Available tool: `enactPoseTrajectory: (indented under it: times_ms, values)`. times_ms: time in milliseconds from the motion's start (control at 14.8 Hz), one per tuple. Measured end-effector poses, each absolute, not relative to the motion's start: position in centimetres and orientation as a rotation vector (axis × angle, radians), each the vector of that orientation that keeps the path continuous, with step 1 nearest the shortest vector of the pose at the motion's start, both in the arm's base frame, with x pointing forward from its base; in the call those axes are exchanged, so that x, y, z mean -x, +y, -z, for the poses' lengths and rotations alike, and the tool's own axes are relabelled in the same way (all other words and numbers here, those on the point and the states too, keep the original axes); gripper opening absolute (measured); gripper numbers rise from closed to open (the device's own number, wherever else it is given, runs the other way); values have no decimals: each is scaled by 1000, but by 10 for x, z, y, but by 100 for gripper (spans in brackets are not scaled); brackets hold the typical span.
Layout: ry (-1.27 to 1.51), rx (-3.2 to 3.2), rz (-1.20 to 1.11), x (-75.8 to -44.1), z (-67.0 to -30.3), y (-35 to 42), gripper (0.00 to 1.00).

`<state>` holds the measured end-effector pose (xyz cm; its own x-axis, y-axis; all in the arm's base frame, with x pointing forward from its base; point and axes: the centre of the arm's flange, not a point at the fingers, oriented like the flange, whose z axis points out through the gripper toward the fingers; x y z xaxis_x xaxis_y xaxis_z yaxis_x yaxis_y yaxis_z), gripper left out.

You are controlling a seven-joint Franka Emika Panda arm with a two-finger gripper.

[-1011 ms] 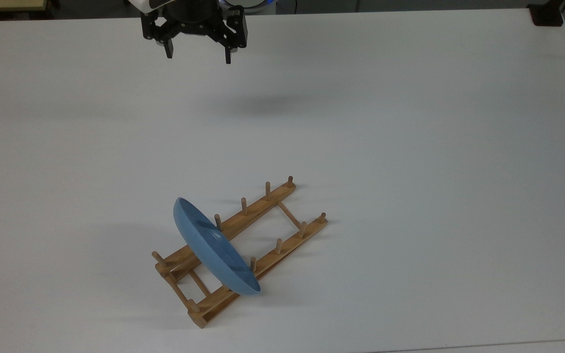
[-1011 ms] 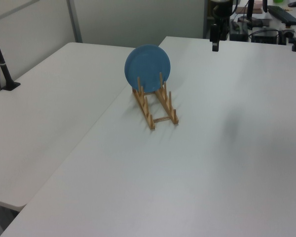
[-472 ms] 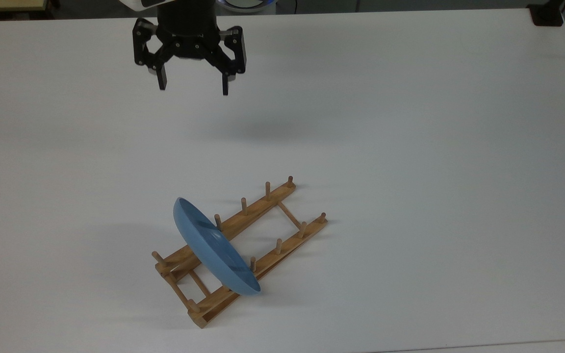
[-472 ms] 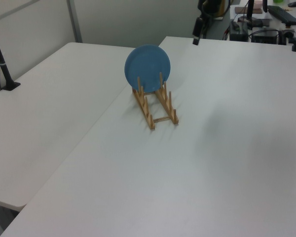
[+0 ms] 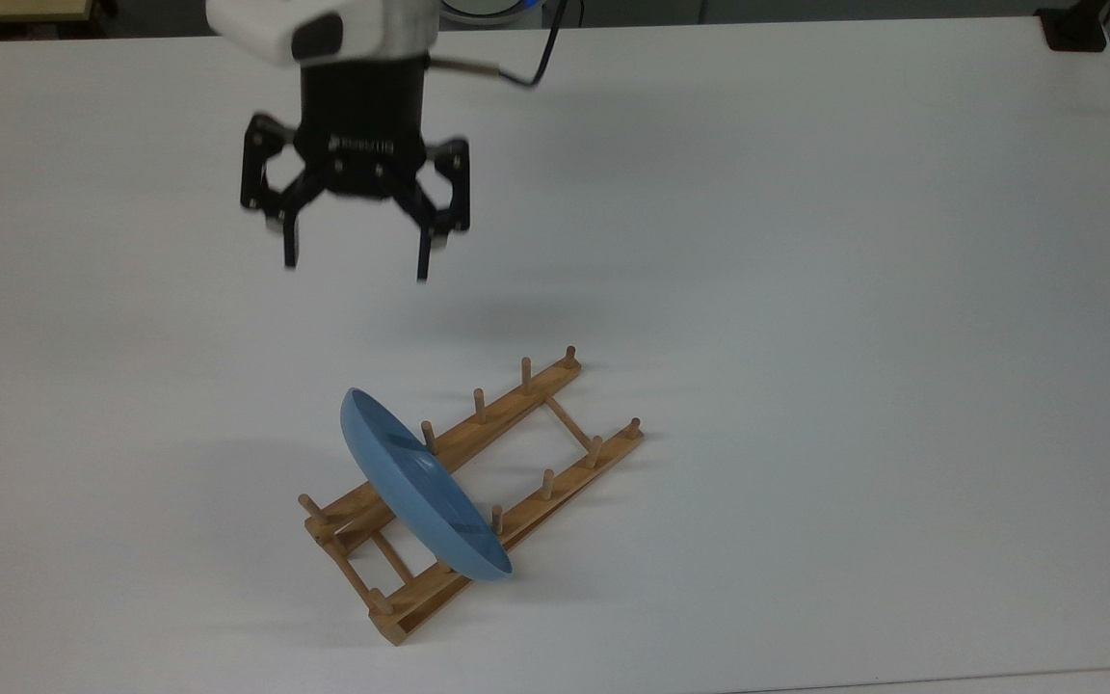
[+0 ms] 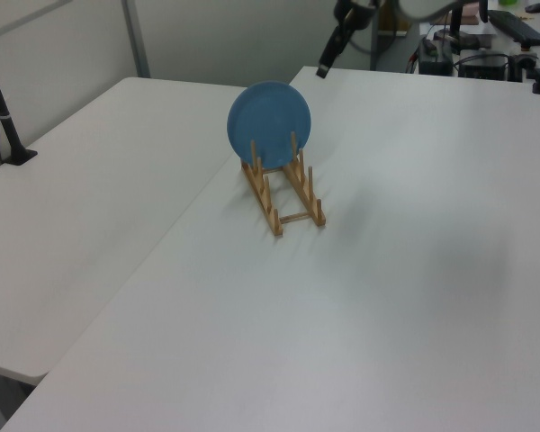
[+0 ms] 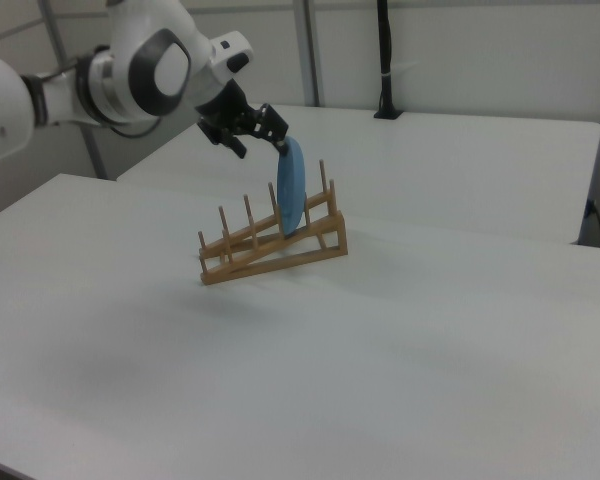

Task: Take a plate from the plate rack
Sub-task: 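Lower the open gripper toward the rim of the blue plate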

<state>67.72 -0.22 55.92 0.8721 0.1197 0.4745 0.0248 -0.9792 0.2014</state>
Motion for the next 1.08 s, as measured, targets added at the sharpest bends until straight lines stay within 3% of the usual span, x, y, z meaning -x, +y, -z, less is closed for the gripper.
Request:
enactPoseTrajectory:
  times_ms: [270,404,539,741,1078]
  values:
    - [149,-2750,-794,-704,-518,1,97]
    - [153,-2716,-810,-714,-501,3,92]
    - [166,-2689,-811,-720,-492,4,77]
    - [164,-2677,-829,-723,-498,4,41]
    - [164,-2670,-842,-724,-503,4,31]
